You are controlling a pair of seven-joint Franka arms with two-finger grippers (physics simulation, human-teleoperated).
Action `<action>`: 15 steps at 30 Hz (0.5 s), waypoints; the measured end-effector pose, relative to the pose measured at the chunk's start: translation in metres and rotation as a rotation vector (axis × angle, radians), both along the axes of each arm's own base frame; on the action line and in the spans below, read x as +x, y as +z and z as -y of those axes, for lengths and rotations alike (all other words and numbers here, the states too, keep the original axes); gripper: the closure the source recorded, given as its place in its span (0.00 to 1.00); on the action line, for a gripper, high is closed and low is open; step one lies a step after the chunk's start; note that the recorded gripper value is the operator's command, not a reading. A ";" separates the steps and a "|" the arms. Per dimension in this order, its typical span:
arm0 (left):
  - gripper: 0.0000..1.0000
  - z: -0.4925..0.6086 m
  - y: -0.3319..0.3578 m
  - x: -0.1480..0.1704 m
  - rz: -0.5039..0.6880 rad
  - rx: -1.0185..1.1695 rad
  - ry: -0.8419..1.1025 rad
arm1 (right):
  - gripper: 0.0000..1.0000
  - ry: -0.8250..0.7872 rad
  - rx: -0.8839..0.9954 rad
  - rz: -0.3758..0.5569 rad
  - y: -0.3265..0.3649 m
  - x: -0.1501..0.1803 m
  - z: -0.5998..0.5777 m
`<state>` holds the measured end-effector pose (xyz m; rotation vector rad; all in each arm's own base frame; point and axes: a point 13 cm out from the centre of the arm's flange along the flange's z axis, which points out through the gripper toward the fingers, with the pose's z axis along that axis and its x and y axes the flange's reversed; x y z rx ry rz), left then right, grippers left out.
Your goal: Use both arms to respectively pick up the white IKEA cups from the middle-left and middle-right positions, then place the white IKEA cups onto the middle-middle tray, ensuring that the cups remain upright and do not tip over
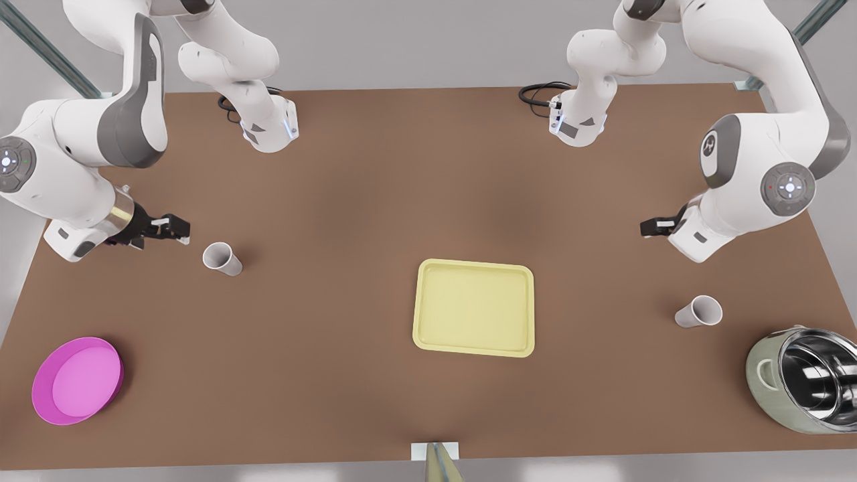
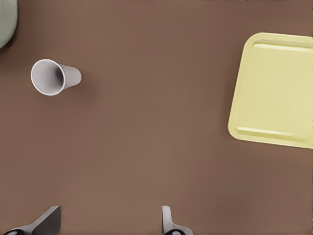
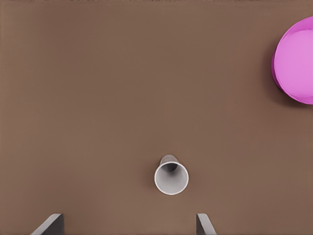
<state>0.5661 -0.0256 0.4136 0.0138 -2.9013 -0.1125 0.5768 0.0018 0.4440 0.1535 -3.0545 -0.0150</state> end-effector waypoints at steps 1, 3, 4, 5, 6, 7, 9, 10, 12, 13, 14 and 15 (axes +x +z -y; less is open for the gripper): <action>0.00 0.000 0.000 0.000 0.001 -0.002 0.001 | 0.00 0.005 0.002 0.001 -0.002 0.000 0.000; 0.00 0.001 -0.001 0.001 0.001 -0.004 0.002 | 0.00 0.012 0.004 -0.005 -0.010 0.000 0.002; 0.00 0.001 -0.006 0.003 -0.006 -0.003 0.003 | 0.00 0.014 0.002 -0.020 -0.019 -0.002 0.005; 0.00 -0.002 -0.015 0.006 -0.013 -0.003 0.007 | 0.00 0.017 -0.004 -0.048 -0.034 -0.006 0.008; 0.00 -0.013 -0.029 0.012 -0.024 -0.002 0.021 | 0.00 0.021 -0.009 -0.077 -0.052 -0.010 0.010; 0.00 -0.033 -0.049 0.021 -0.030 -0.003 0.045 | 0.00 0.025 -0.012 -0.104 -0.070 -0.014 0.011; 0.00 -0.084 -0.088 0.049 -0.019 -0.022 0.105 | 0.00 0.030 -0.014 -0.148 -0.105 -0.024 0.014; 0.00 -0.099 -0.108 0.060 -0.013 -0.033 0.114 | 0.00 0.029 -0.014 -0.159 -0.120 -0.028 0.017; 0.00 -0.111 -0.139 0.077 0.005 -0.046 0.103 | 0.00 0.026 -0.012 -0.161 -0.139 -0.033 0.023; 0.00 -0.120 -0.154 0.083 0.013 -0.049 0.103 | 0.00 0.024 -0.011 -0.161 -0.149 -0.036 0.026; 0.00 -0.132 -0.167 0.088 0.022 -0.052 0.107 | 0.00 0.021 -0.009 -0.159 -0.158 -0.037 0.028; 0.00 -0.147 -0.179 0.091 0.030 -0.054 0.116 | 0.00 0.017 -0.008 -0.158 -0.167 -0.040 0.032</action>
